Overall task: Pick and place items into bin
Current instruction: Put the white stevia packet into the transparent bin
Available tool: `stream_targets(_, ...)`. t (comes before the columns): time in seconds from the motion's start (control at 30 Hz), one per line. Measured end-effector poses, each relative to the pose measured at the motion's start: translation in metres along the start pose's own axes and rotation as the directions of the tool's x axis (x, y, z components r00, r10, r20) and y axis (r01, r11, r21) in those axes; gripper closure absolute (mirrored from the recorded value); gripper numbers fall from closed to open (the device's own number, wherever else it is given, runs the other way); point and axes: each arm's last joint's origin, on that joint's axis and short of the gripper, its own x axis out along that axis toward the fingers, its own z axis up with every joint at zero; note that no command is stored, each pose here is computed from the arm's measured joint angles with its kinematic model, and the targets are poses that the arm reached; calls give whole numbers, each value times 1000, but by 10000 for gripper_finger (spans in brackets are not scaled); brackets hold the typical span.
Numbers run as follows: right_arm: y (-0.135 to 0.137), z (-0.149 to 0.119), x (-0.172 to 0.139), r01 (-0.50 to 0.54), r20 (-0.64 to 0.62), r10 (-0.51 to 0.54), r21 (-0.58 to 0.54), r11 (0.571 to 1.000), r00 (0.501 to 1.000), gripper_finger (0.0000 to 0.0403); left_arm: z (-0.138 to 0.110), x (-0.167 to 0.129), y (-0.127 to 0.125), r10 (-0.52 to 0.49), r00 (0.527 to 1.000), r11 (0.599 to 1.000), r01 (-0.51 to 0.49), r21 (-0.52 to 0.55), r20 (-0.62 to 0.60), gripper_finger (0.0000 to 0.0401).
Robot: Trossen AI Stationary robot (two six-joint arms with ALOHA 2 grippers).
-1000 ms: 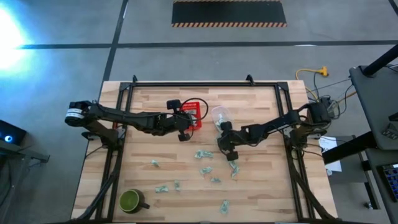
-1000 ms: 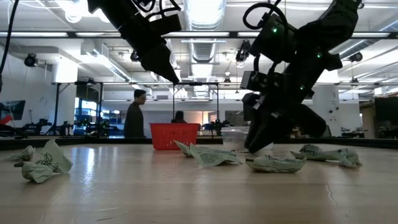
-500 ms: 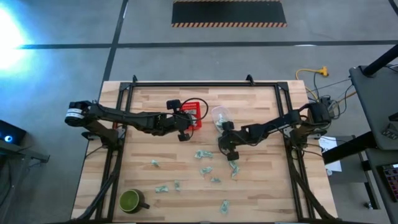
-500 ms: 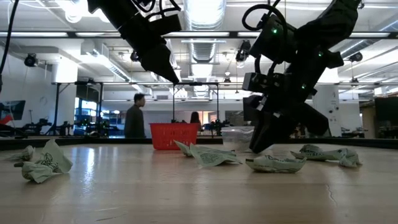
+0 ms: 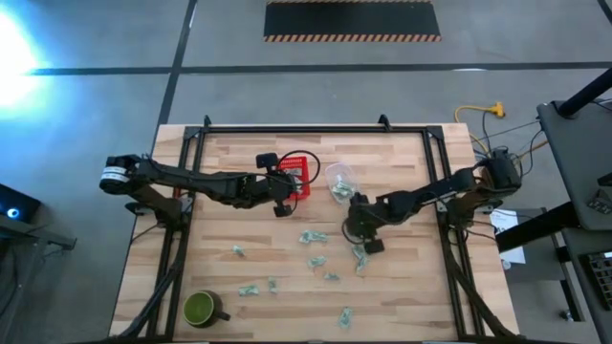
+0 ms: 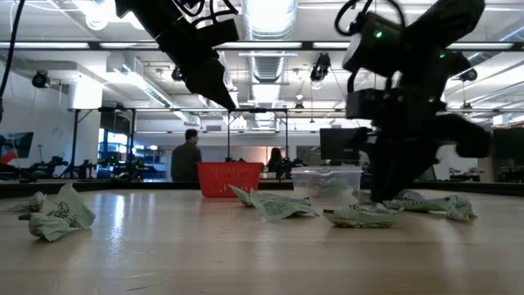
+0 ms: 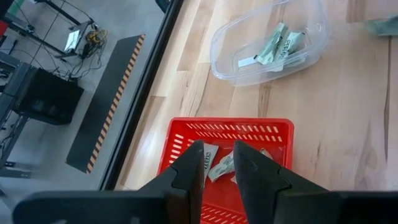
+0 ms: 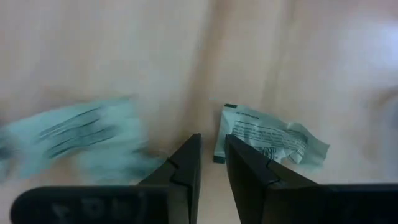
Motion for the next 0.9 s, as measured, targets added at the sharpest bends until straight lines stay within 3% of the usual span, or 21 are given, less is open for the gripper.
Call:
stream_targets(0.17,10,7,-17,-11,85,17,-72,997,996,343,0,0,0,0,1000,1000,0,1,-1,331)
stream_targets(0.33,9,7,-24,56,106,-49,-65,996,993,334,-1,0,0,0,1000,1000,0,1,-2,331)
stream_targets(0.63,-7,2,-21,110,79,-121,130,985,989,243,-1,0,0,-1,1000,1000,1,2,-3,331)
stream_targets(0.9,-15,0,-19,89,82,-105,178,980,991,181,-1,0,-1,-1,1000,1000,1,2,-3,331)
